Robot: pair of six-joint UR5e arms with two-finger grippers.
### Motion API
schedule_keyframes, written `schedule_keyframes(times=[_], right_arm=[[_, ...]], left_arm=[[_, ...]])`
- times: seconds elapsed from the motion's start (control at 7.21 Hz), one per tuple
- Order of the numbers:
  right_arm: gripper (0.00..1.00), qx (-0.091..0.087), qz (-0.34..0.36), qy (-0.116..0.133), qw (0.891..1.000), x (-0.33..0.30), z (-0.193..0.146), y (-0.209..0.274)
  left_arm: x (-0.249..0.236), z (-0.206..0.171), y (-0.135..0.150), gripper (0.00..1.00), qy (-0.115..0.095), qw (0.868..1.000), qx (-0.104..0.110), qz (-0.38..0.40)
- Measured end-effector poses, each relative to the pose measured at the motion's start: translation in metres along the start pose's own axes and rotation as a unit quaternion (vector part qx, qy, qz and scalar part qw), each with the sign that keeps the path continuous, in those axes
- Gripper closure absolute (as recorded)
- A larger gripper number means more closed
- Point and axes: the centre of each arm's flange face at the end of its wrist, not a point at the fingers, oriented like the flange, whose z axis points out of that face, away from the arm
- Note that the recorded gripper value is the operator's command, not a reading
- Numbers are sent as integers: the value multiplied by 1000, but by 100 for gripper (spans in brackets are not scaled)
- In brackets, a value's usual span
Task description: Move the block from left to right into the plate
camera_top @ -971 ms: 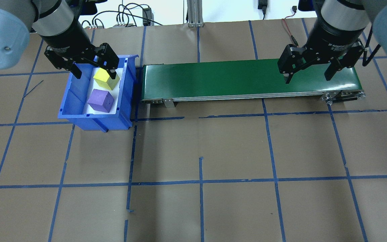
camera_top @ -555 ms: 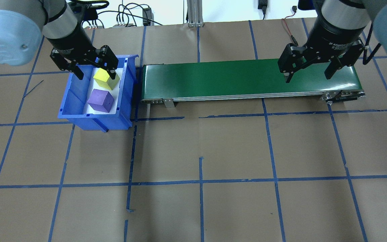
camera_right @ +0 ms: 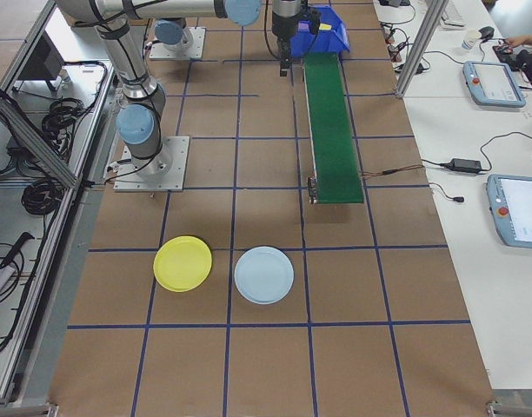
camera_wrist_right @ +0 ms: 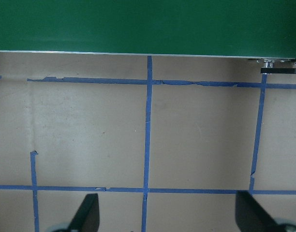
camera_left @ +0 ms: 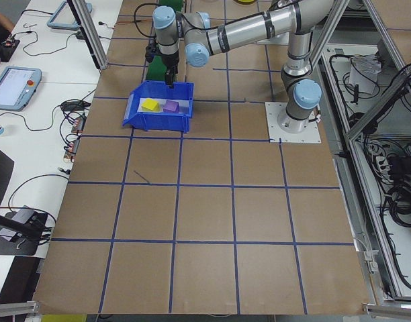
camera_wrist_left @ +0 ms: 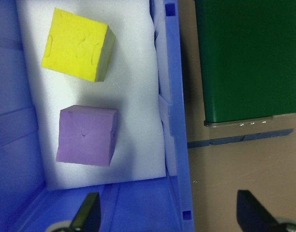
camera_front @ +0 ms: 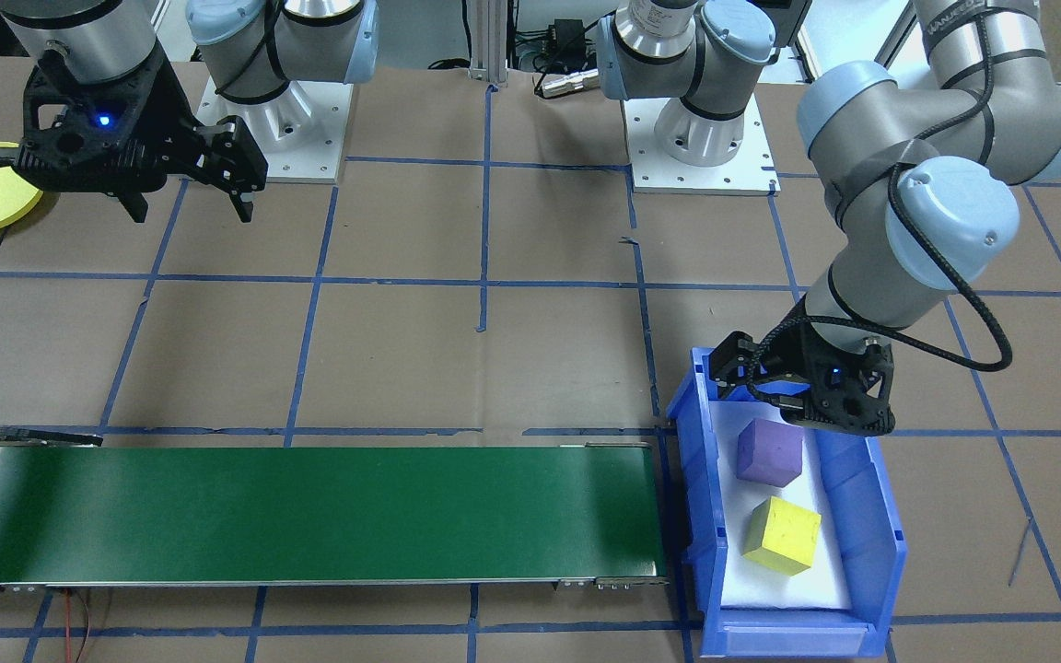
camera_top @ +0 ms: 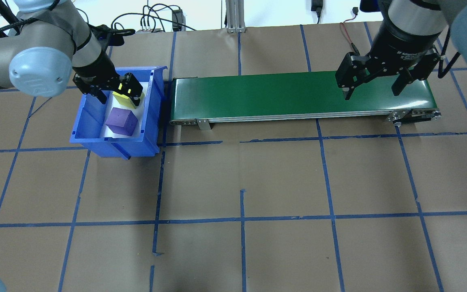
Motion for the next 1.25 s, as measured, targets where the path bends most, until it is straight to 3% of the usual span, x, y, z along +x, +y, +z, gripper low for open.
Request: schedule_keyframes(times=[0.83,1.25], right_arm=[[0,1,1,2,1000,0,0,0],[0,1,1,1,1000,1,0,0]], left_arm=[[-33,67,-23,0,7,999,-17,42],[-35,98,-19,1,11,999,-32,43]])
